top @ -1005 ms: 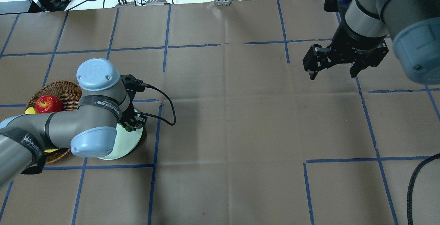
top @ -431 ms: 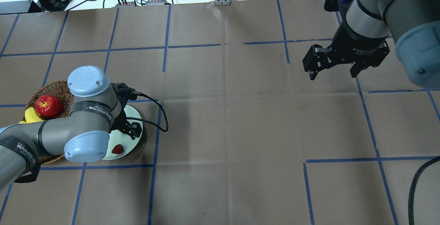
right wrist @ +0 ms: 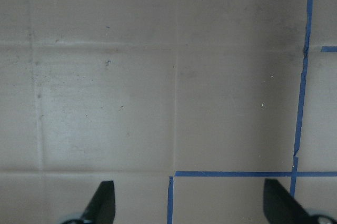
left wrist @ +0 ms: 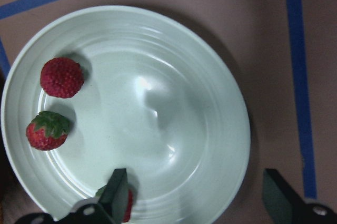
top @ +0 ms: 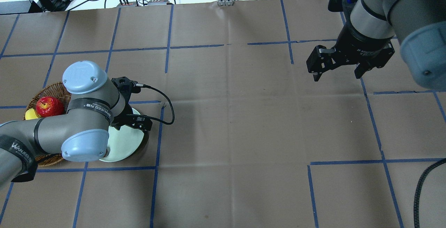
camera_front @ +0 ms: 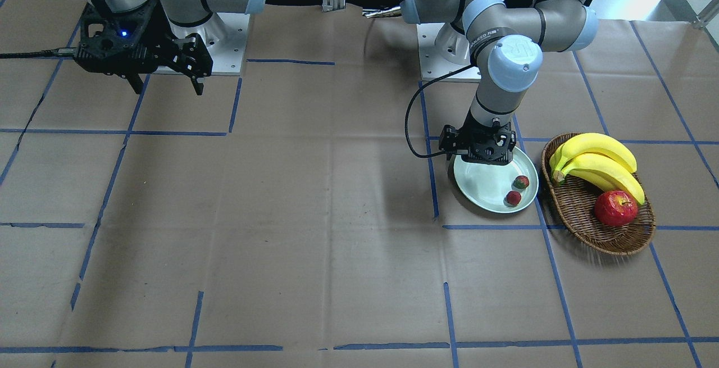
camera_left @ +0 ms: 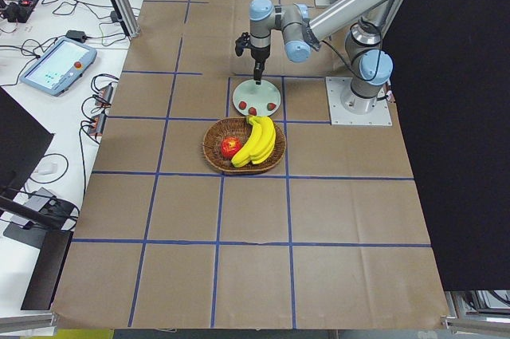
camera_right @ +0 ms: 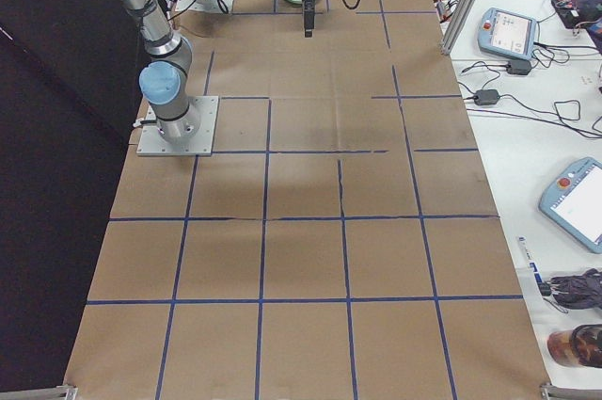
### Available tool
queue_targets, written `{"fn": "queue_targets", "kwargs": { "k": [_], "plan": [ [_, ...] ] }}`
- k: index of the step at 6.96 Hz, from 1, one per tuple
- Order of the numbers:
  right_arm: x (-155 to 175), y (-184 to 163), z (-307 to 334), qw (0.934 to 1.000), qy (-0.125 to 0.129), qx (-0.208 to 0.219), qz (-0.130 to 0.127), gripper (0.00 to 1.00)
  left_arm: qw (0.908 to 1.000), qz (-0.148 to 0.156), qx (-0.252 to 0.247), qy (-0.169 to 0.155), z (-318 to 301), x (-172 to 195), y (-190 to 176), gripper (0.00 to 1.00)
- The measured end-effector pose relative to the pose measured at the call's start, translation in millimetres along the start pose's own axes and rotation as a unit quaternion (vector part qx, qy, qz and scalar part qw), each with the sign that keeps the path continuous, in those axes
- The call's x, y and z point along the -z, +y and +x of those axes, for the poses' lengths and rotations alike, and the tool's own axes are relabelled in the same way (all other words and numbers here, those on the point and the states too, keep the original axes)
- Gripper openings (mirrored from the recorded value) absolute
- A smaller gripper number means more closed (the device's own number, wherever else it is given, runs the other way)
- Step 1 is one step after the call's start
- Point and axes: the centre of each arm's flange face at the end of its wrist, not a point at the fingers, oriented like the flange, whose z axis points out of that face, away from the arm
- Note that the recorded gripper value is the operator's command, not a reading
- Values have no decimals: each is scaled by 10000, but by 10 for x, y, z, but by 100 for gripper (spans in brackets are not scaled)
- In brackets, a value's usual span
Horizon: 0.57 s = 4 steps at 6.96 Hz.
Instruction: Collect all strawberries into plate
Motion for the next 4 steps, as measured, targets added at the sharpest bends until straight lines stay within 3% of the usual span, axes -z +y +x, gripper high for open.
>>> {"fn": "queue_targets", "kwargs": {
  "k": [1, 4],
  "plan": [
    [3, 1, -3, 10000, 0, 3, 0, 100, 9999, 18, 139, 100, 104, 296, -42, 99],
    [57, 6, -1, 10000, 12, -7, -87, 100, 9998, 99, 115, 125, 642, 1750, 65, 99]
  ]
}}
